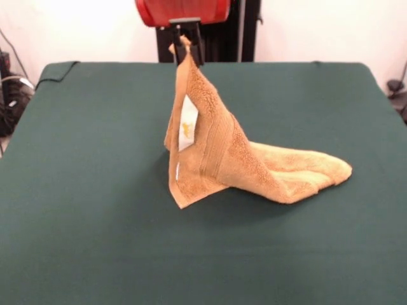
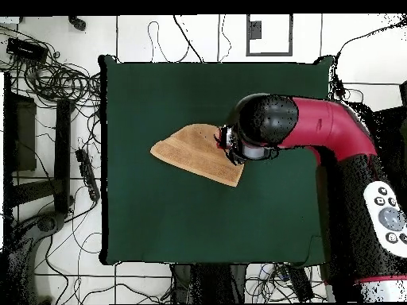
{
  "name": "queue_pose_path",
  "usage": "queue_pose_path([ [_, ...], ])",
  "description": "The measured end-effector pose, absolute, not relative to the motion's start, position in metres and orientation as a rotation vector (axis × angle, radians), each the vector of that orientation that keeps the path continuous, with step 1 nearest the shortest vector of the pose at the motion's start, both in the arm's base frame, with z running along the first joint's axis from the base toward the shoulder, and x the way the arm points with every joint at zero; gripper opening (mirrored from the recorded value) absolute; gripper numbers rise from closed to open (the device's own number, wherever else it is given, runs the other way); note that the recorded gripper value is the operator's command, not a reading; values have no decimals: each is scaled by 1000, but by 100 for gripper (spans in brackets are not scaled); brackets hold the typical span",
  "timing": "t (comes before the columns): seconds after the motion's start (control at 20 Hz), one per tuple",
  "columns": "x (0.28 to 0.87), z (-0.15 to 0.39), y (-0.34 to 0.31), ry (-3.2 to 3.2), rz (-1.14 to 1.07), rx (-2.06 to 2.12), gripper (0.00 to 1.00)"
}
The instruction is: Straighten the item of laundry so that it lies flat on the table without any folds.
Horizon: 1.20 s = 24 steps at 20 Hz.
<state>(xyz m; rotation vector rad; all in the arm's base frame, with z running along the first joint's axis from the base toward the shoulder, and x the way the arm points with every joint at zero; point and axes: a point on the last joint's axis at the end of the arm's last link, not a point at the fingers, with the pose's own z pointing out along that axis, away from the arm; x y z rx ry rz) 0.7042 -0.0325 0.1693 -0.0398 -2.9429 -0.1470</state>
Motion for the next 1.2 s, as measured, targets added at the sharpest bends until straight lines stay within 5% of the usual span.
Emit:
queue_pose_path([
  [1.2,739,150,-56,-2912,-210,233,0],
])
